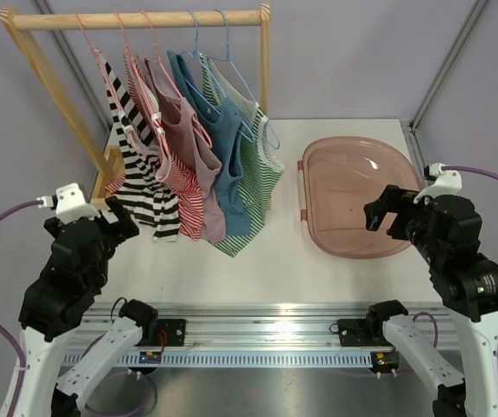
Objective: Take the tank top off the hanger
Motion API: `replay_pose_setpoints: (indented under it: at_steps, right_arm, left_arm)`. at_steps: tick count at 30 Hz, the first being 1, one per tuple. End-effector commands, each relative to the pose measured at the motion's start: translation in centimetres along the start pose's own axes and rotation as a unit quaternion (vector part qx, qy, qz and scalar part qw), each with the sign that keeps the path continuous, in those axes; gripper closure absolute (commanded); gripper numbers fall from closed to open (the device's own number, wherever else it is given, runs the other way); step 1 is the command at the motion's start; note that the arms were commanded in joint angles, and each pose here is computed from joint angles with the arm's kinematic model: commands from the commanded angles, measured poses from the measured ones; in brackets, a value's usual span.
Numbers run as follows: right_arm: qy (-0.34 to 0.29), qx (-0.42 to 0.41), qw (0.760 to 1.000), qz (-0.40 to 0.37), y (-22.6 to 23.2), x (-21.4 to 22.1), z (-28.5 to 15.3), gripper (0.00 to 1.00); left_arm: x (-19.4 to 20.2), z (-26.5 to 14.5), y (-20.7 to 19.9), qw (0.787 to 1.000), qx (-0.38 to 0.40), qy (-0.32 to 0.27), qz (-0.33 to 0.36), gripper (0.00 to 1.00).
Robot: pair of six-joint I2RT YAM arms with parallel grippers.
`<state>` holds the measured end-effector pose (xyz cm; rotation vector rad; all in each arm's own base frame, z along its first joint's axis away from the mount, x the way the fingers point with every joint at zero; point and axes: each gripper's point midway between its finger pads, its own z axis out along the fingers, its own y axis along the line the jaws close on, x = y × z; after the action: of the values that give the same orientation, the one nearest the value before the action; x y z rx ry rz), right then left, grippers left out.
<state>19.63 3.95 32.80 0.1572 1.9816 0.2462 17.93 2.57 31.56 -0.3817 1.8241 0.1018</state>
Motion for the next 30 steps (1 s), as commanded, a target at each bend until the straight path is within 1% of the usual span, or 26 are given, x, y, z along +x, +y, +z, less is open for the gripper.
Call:
replay_pose_setpoints:
  at_steps: [1,6,7,9,10,16,17,18,21,23,24,25,27,28,29,30]
  right_arm:
    - [-0.022,-0.013,1.000,0.006,0.6,-0.9,0.4,0.01]
    - [-0.016,-0.049,0.999,0.016,1.9,-0.4,0.4,0.00]
    - [-0.015,-0.059,0.998,0.021,2.3,-0.4,0.5,0.01]
    - [-0.001,-0.084,0.996,0.028,3.2,0.3,0.9,0.00]
    - [0.001,-0.095,0.995,0.036,3.7,0.3,1.0,0.01]
    - [0.019,-0.122,0.991,0.057,4.9,1.1,2.0,0.00]
    - [0.024,-0.129,0.990,0.059,5.1,1.3,2.1,0.01]
    - [0.023,-0.131,0.989,0.062,5.2,1.2,2.1,0.00]
    - [0.027,-0.141,0.988,0.061,5.6,1.3,2.3,0.01]
    - [0.030,-0.146,0.987,0.059,5.8,1.2,2.2,0.01]
    - [0.032,-0.145,0.987,0.055,5.8,1.2,2.1,0.01]
    - [0.029,-0.145,0.987,0.054,5.8,1.1,2.0,0.00]
    - [0.022,-0.147,0.988,0.050,5.7,0.9,1.5,0.00]
    - [0.019,-0.147,0.988,0.050,5.7,0.8,1.3,0.01]
    - [0.017,-0.148,0.988,0.050,5.7,0.7,1.2,0.00]
    - [0.016,-0.149,0.988,0.048,5.7,0.7,0.9,0.00]
  left_arm:
    - [-2.1,-0.2,-0.9,0.999,0.016,-0.029,-0.030,0.01]
    - [-3.8,-0.4,-1.4,0.998,0.020,-0.040,-0.042,0.01]
    - [-4.9,-0.8,-1.5,0.997,0.024,-0.049,-0.049,0.01]
    - [-5.9,-0.5,-2.0,0.997,0.021,-0.049,-0.047,0.01]
    - [-7.5,-1.0,-2.1,0.996,0.026,-0.062,-0.056,0.01]
    - [-12.0,0.5,-4.9,0.996,0.022,-0.069,-0.048,0.01]
    - [-13.9,-0.1,-5.2,0.994,0.029,-0.084,-0.061,0.01]
    - [-14.1,1.1,-6.2,0.996,0.025,-0.073,-0.051,0.01]
    - [-16.6,2.3,-8.5,0.995,0.034,-0.078,-0.051,0.01]
    - [-17.3,3.5,-9.4,0.996,0.028,-0.074,-0.037,0.01]
    - [-19.1,3.0,-9.4,0.995,0.024,-0.090,-0.046,0.01]
    - [-18.5,5.0,-9.9,0.997,-0.004,-0.072,-0.026,0.01]
    - [-20.3,5.4,-9.8,0.996,-0.021,-0.081,-0.022,0.01]
    - [-20.2,6.9,-10.5,0.997,-0.033,-0.069,-0.009,0.01]
    - [-20.5,7.7,-10.0,0.996,-0.056,-0.069,-0.005,0.01]
    - [-20.6,8.2,-9.9,0.996,-0.062,-0.067,0.006,0.01]
